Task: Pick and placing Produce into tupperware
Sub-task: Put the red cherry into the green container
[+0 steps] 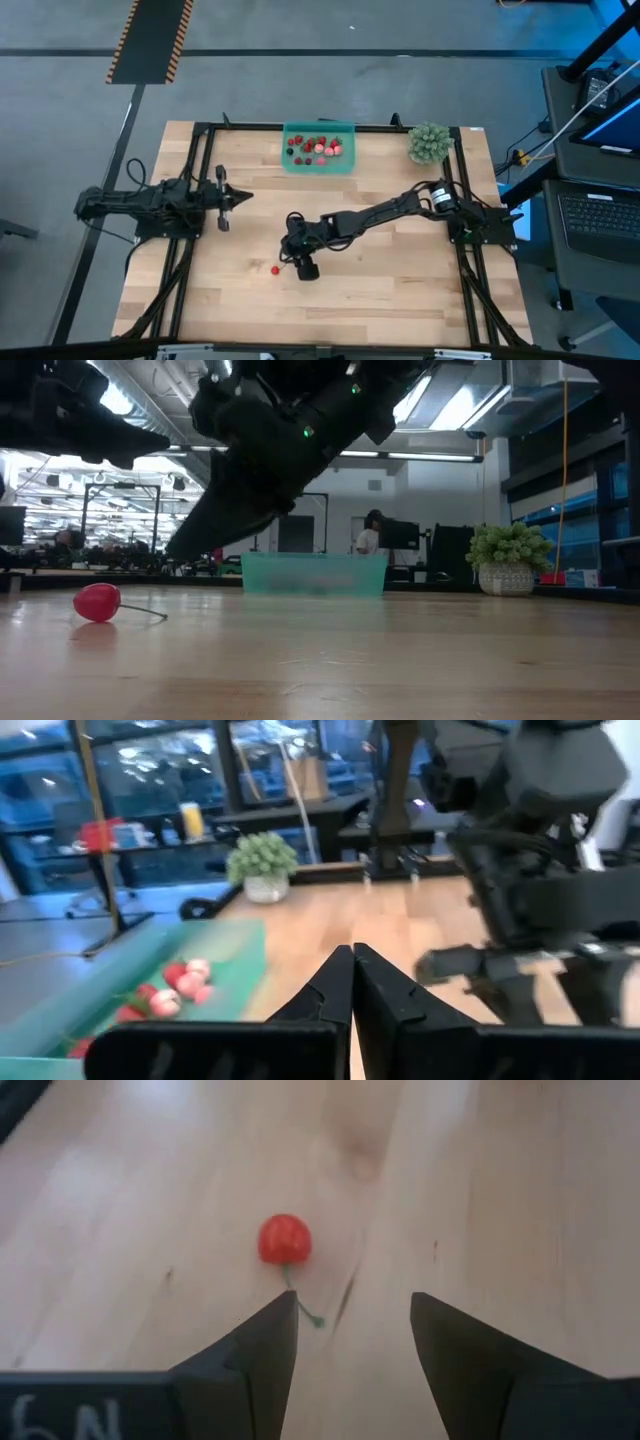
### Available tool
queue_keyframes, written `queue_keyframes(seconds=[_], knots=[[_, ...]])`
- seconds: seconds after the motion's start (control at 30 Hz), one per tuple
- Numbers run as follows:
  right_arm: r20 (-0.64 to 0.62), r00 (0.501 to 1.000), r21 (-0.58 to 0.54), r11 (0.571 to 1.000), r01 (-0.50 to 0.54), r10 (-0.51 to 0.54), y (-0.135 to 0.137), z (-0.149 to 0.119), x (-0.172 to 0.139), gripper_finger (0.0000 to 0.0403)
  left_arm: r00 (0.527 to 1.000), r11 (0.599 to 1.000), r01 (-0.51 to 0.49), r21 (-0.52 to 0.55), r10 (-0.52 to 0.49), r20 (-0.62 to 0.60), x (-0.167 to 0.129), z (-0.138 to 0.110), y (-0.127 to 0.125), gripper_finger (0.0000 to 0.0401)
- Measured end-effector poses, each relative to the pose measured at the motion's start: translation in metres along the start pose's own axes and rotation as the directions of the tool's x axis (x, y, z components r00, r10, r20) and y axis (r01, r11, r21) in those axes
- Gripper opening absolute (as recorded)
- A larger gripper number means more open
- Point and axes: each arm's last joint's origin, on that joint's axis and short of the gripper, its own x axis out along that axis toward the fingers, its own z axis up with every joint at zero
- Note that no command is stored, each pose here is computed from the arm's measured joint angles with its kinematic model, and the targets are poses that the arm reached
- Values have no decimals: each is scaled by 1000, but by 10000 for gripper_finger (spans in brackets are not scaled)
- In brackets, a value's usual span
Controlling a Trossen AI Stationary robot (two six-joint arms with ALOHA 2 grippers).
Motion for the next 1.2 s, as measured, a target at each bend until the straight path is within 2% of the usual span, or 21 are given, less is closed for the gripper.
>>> queue_keyframes(seconds=[0.23,0.5,0.9,1.07,1.2], knots=[[-10,1000,-3,1000,-4,4,2,-4,6,197,991,991,127,-42,-129,-35,3,-11,-1,7],[-33,999,-23,999,-25,24,14,-22,30,197,993,993,112,-44,-114,-39,3,-11,0,7],[49,998,-35,999,-24,26,15,-20,38,197,992,990,116,-83,-119,-38,3,-11,0,9],[39,999,-38,999,-24,25,15,-28,47,197,992,988,116,-100,-121,-38,3,-11,0,2],[38,999,-24,999,-23,24,15,-28,48,197,992,988,117,-100,-121,-38,3,-11,0,11]])
